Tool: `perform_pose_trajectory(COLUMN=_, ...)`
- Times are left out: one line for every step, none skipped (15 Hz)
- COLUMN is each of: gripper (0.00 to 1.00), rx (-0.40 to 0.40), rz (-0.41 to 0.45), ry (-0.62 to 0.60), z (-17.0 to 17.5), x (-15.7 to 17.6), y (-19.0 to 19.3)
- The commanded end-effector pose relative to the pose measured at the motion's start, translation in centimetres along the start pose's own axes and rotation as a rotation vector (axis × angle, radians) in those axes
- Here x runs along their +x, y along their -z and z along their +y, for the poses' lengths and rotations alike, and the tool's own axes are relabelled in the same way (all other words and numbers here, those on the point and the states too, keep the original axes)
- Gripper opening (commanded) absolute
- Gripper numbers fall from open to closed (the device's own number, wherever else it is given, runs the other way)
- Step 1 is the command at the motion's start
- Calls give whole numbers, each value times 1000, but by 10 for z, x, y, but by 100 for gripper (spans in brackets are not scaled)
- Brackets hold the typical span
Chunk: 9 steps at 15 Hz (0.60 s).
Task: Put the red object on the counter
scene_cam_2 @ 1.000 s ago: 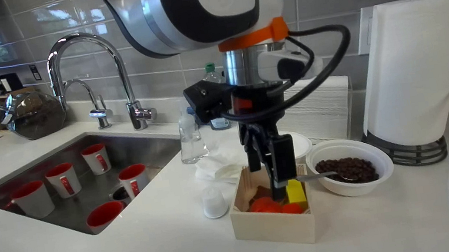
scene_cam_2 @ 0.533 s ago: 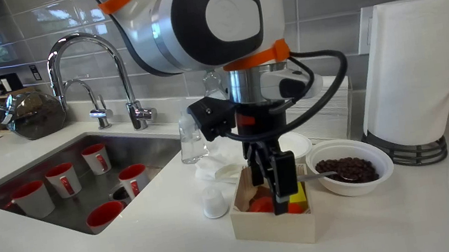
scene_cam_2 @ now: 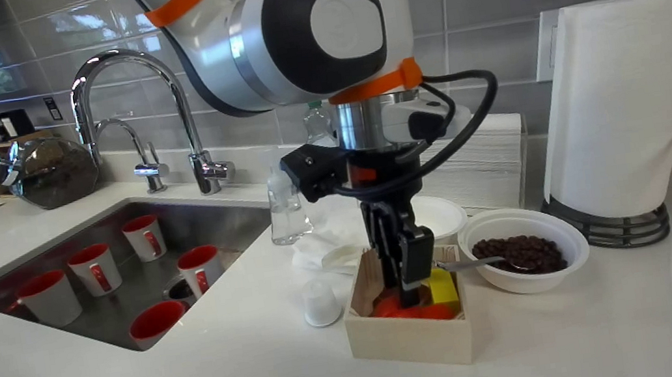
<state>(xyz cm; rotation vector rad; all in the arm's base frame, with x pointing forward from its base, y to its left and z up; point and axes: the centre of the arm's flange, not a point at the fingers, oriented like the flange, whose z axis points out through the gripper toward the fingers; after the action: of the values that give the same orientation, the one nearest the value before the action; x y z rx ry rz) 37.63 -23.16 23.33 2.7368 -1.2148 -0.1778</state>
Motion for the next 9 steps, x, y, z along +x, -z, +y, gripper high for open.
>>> perform_pose_trajectory(gripper=45, rx=-29, rz=14, ry=-7, z=-5, x=2, y=-6)
perform_pose_trajectory(gripper=48, rx=-33, rz=12, ry=-6, z=-5, x=2, y=-7)
perform_pose_trajectory(gripper=53, rx=-37, rz=10, ry=-6, z=-5, x=2, y=-8)
perform_pose_trajectory(gripper=48, rx=-40, rz=9, ry=-9, z=-4, x=2, y=-9)
perform_pose_trajectory(gripper=51, rx=-41, rz=7, ry=-11, z=-4, x=2, y=-10)
perform_pose_trajectory(gripper=48, rx=-43, rz=6, ry=-12, z=-3, x=2, y=-12)
perform_pose_trajectory(gripper=45, rx=-45, rz=4, ry=-14, z=-3, x=1, y=-13)
perform_pose_trajectory(gripper=37, rx=-46, rz=3, ry=-14, z=-3, x=1, y=-14)
perform_pose_trajectory(gripper=27, rx=-45, rz=1, ry=-17, z=-3, x=0, y=-15)
